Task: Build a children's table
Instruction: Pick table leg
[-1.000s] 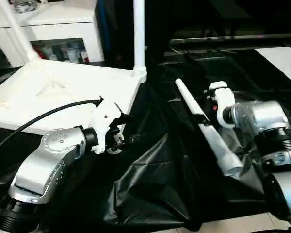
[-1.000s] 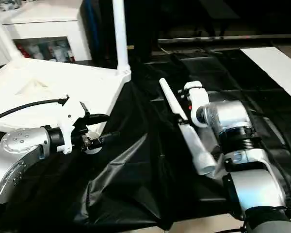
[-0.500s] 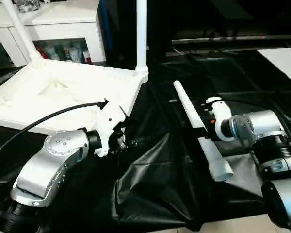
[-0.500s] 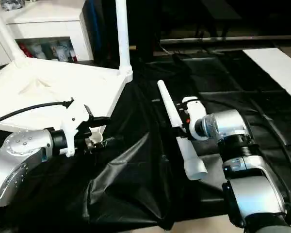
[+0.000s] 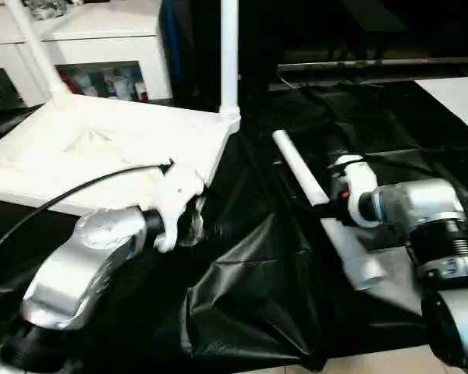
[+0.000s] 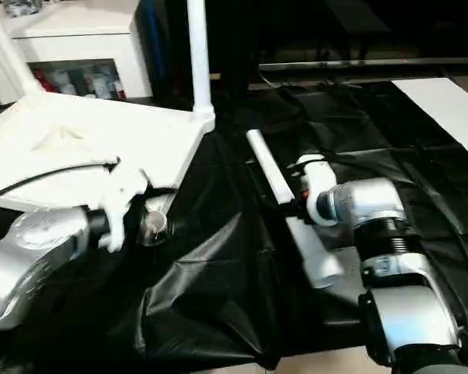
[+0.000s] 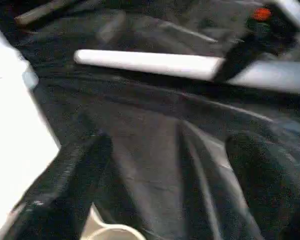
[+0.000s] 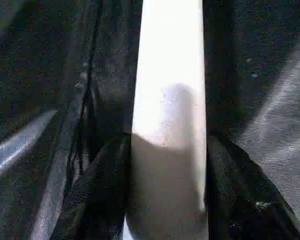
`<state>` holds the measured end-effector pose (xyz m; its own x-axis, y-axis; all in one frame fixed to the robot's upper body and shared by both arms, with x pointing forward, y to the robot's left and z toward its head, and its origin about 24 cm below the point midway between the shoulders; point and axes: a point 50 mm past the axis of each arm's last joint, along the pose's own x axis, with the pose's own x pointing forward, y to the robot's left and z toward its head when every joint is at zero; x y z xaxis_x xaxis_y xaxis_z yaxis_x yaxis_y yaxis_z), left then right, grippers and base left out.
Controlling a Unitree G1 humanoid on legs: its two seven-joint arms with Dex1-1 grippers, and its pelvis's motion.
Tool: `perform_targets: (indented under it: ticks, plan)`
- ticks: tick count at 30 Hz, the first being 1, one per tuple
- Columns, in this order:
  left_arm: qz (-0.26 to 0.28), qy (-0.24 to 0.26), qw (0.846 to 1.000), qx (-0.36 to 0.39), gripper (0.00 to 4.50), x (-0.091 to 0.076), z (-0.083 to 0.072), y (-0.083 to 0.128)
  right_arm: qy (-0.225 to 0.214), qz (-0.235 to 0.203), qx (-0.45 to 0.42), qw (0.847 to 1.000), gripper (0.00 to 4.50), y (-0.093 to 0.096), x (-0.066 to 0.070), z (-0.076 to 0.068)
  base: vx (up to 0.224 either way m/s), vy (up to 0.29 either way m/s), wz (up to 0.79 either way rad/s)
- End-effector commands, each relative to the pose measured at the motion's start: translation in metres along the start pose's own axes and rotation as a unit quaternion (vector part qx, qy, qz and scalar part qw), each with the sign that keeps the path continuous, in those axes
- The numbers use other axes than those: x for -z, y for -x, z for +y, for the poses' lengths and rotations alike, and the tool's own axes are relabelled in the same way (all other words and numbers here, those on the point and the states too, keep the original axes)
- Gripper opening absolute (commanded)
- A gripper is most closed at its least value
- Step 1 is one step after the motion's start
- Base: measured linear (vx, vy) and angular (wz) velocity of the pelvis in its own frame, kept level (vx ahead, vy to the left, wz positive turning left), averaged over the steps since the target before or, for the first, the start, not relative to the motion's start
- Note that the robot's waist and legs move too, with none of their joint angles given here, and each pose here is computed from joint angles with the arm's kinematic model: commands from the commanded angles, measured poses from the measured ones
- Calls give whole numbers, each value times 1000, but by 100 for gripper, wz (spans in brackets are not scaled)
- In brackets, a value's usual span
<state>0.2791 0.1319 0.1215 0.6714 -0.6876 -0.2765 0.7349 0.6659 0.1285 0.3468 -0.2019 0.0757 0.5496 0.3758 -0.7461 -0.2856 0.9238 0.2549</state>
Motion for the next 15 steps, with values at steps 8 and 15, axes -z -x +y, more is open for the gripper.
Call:
perform_targets:
  ticks: [8, 15]
  plan:
    - [0, 63, 989, -132, 450, -1, 27, -7, -59, -44, -11, 997, 178, 9, 5, -8, 0, 0, 0]
    - [-45, 167, 978, -113, 450, -18, 26, -26, -82, -190, -65, 976, 178, 32, -10, -7, 0, 0, 0]
